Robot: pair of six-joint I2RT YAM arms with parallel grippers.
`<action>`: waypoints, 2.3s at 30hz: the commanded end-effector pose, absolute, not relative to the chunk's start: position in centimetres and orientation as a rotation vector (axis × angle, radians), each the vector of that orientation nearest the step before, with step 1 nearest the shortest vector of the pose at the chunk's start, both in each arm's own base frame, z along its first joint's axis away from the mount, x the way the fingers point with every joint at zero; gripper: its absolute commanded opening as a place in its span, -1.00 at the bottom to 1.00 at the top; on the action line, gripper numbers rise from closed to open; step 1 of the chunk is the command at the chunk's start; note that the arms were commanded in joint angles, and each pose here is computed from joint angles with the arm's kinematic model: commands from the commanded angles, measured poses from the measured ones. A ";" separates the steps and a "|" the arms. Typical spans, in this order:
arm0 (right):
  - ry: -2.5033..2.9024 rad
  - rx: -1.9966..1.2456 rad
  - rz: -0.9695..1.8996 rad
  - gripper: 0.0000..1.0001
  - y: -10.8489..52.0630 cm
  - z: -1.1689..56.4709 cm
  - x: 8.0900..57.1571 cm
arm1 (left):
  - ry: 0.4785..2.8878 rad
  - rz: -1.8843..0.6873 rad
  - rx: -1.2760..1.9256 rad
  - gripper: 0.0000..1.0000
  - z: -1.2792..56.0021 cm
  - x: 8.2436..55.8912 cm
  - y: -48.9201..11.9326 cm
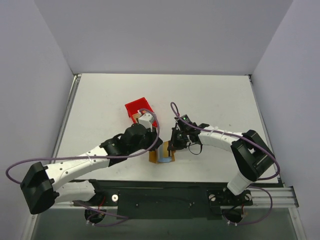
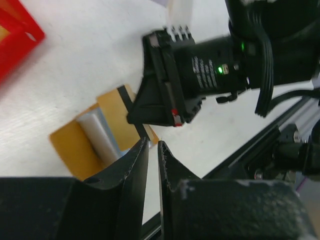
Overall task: Put the credit cards into the card holder
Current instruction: Turn over the card slot in the card holder.
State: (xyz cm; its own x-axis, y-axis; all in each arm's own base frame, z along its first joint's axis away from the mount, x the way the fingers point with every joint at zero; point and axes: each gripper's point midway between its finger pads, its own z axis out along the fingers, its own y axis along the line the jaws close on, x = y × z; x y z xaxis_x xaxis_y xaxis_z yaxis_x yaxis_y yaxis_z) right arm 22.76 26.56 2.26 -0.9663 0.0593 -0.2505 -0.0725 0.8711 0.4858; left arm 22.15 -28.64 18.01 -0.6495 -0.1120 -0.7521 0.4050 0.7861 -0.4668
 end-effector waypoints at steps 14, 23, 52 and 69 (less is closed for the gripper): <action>2.902 -0.008 0.572 -1.00 24.1 -0.7 20.5 | 2.323 -0.676 0.416 -0.83 9.3 22.3 -32.5; 2.892 -0.013 0.575 -1.00 24.1 -0.4 20.6 | 2.427 -0.520 0.369 -0.90 5.4 22.0 -29.4; 2.897 -0.018 0.567 -1.00 23.8 -0.5 20.5 | 2.297 -0.767 0.248 -1.00 8.2 23.0 -31.6; 2.894 -0.017 0.541 -1.00 23.2 -0.4 20.2 | 2.457 -0.584 0.202 -1.00 2.4 22.4 -28.4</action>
State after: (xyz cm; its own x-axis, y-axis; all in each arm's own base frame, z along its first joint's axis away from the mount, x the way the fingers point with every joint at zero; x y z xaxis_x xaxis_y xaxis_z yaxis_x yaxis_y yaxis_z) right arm 22.66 26.65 2.10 -0.9666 0.0608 -0.2489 -0.0727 0.8665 0.4939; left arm 21.81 -30.43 2.69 -0.8086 0.0479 -0.5865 0.3316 0.8604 -0.3869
